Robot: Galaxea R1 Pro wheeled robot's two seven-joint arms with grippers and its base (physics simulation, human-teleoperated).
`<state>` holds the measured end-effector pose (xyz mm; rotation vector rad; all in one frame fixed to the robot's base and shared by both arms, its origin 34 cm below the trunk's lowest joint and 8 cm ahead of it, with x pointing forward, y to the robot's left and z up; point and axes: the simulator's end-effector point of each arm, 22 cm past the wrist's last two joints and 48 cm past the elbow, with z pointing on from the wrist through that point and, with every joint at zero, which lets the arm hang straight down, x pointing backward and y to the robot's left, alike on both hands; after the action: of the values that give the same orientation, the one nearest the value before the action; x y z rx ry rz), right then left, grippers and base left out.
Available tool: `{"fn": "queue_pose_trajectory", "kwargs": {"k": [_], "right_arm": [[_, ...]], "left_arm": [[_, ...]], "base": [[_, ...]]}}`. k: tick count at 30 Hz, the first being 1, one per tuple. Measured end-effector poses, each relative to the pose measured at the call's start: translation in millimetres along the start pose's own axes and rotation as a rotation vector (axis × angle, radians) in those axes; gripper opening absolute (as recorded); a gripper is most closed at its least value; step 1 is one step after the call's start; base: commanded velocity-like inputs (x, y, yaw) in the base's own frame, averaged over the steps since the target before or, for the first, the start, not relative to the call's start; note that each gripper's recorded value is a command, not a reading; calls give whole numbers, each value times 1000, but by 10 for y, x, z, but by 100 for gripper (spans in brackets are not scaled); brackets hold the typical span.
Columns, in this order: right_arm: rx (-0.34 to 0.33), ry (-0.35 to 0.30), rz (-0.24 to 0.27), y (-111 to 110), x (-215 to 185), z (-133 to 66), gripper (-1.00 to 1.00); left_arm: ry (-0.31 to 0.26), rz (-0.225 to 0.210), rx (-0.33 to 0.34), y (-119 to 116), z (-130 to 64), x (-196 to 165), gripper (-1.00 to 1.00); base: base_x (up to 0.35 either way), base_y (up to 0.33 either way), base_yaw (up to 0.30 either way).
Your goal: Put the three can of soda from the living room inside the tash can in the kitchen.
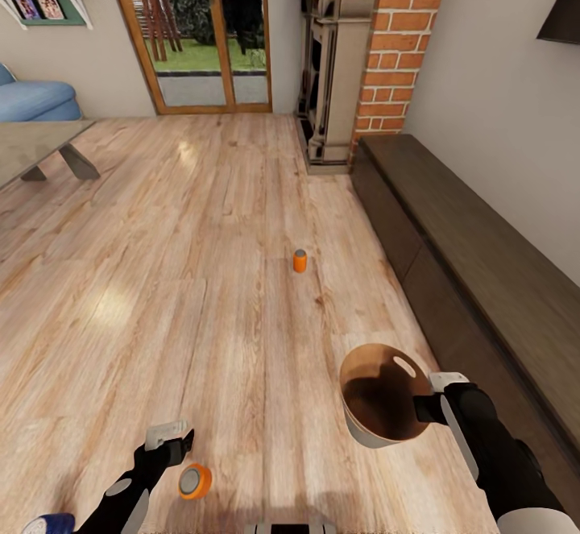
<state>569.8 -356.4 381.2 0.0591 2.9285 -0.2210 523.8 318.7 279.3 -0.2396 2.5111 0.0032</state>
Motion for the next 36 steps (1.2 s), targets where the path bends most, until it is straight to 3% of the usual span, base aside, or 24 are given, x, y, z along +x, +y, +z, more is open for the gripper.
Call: {"fn": "queue_pose_trajectory", "kwargs": {"k": [36], "right_arm": [[-1, 57, -12, 44, 198, 224, -100]], "left_arm": [[23, 5, -4, -3, 73, 240, 100]], "base": [[0, 0, 0]]}}
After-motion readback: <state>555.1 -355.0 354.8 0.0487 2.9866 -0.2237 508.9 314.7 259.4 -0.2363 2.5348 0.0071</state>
